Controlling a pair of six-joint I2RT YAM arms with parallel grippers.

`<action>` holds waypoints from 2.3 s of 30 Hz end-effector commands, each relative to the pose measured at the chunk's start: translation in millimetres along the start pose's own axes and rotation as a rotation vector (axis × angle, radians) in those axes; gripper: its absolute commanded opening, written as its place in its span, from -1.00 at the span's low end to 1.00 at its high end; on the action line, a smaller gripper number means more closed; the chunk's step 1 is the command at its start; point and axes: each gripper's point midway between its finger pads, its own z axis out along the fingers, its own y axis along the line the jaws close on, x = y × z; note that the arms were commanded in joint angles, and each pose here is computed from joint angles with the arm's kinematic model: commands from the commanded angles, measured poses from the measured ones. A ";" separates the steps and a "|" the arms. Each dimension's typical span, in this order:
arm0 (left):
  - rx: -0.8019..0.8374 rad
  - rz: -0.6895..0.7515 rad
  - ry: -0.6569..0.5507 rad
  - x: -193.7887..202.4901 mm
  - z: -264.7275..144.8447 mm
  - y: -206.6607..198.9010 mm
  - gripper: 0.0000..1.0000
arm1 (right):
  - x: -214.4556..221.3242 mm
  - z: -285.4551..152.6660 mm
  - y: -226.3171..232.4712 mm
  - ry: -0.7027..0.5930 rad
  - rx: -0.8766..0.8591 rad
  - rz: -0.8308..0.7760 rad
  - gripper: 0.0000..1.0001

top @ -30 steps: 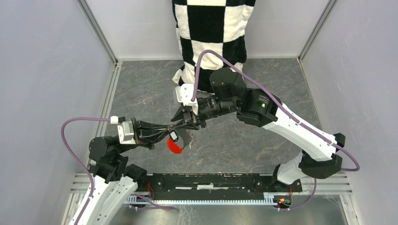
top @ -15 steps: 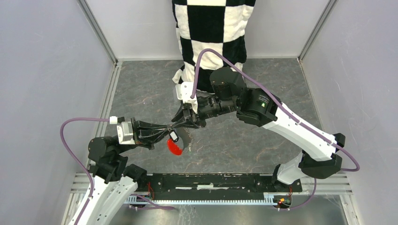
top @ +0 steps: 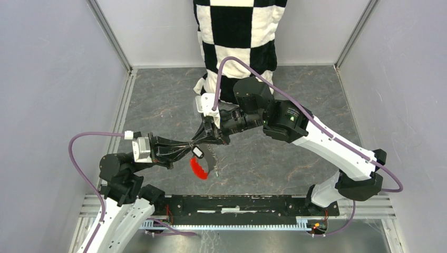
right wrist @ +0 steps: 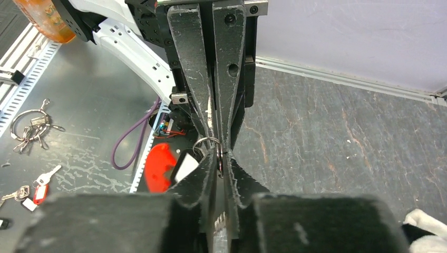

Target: Put the keys on the keyring

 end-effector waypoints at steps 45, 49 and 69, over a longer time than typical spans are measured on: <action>-0.183 -0.281 0.220 60.5 -4.9 29.9 0.63 | 48.7 -10.2 -65.1 0.246 0.468 0.090 -0.99; -0.166 -0.337 0.199 61.4 -1.0 27.5 0.40 | 49.8 -3.1 -61.0 0.266 0.460 0.092 -0.99; -0.320 -0.329 0.184 42.9 -12.4 40.5 -0.61 | 79.3 -2.0 -47.1 0.344 0.457 0.069 -0.99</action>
